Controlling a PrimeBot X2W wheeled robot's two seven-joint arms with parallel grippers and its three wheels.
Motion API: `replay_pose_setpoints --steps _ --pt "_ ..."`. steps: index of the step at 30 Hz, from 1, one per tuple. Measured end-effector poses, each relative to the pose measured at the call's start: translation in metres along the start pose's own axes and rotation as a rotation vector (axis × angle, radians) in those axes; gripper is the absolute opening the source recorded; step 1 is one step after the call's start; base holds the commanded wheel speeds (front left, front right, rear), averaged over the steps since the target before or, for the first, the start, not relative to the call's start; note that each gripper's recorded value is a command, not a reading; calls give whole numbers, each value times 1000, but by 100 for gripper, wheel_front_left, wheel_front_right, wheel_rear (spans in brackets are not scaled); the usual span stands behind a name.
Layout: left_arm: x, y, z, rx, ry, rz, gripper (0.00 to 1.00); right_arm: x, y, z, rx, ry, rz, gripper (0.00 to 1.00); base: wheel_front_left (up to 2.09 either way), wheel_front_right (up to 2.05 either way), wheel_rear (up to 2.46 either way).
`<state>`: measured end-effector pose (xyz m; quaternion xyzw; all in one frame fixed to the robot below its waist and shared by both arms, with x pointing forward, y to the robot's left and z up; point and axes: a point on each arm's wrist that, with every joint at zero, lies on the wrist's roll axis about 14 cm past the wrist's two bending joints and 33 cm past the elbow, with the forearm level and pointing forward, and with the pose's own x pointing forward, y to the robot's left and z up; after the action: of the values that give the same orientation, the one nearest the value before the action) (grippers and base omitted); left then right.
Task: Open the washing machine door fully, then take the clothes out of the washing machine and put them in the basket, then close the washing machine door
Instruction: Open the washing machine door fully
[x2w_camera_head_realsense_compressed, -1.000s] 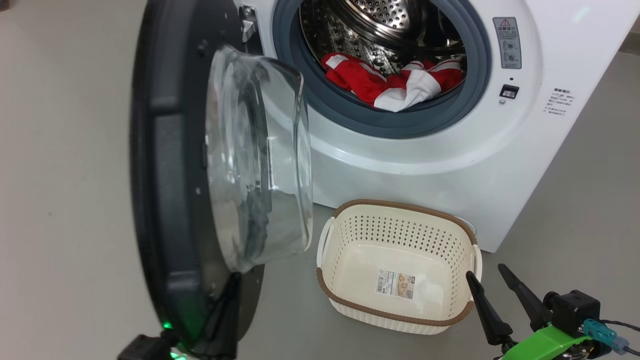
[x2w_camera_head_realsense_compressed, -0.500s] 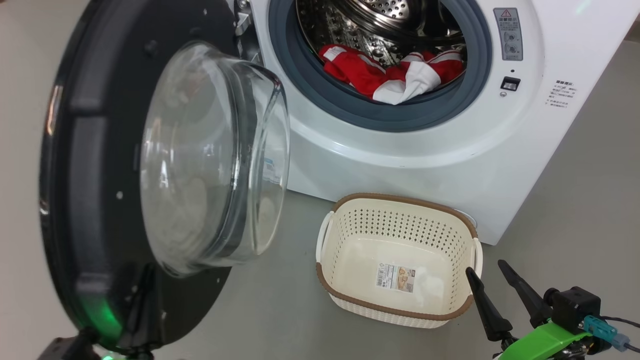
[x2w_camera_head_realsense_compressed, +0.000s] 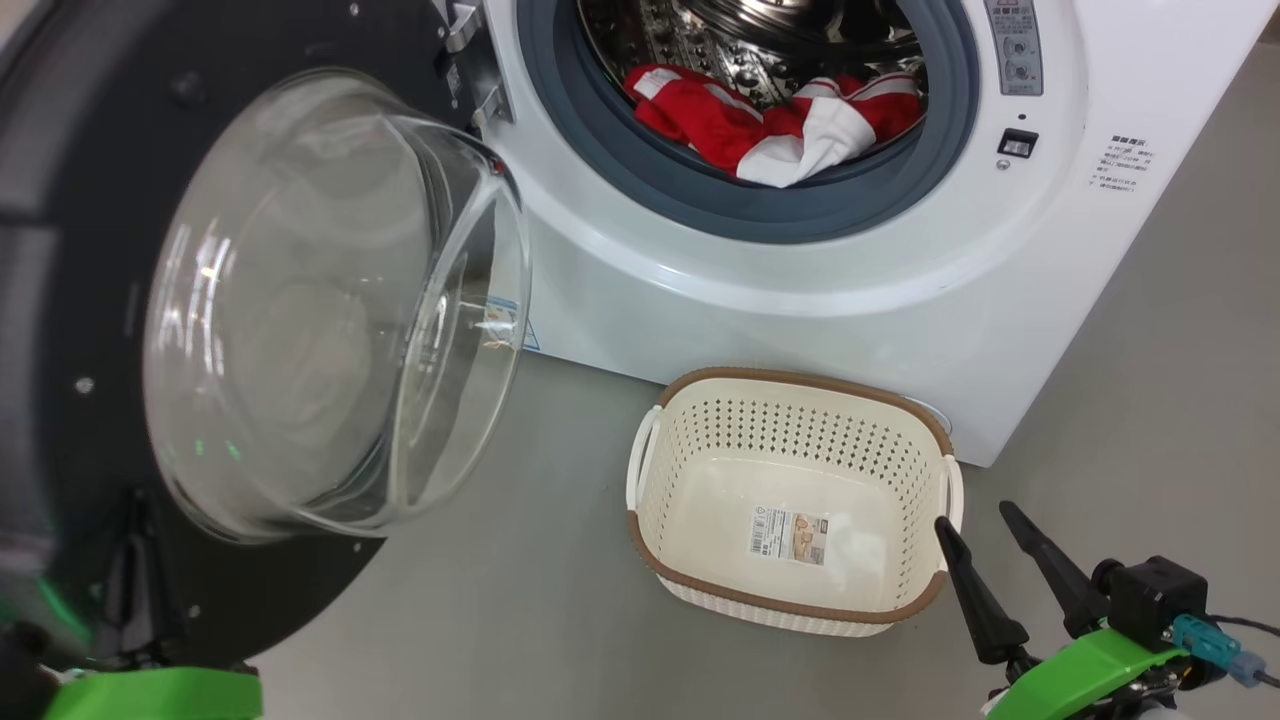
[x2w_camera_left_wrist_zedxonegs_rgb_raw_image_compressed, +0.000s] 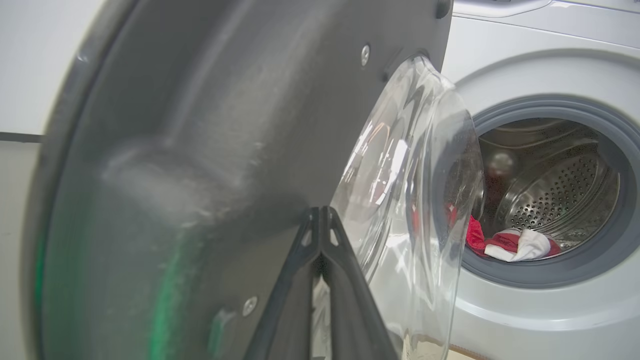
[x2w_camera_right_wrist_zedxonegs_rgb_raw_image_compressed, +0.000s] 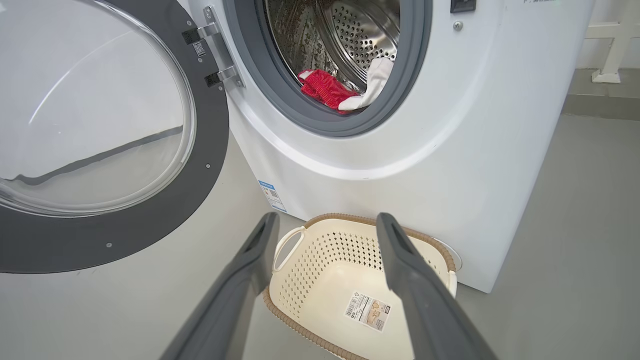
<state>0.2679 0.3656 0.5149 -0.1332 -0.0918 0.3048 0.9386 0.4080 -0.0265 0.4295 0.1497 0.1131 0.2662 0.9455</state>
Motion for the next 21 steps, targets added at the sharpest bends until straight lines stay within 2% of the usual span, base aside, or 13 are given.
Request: replay_pose_setpoints --steps 21 --pt "52 49 23 68 -66 160 0 9 -22 -3 -4 10 -23 100 0 0 0"
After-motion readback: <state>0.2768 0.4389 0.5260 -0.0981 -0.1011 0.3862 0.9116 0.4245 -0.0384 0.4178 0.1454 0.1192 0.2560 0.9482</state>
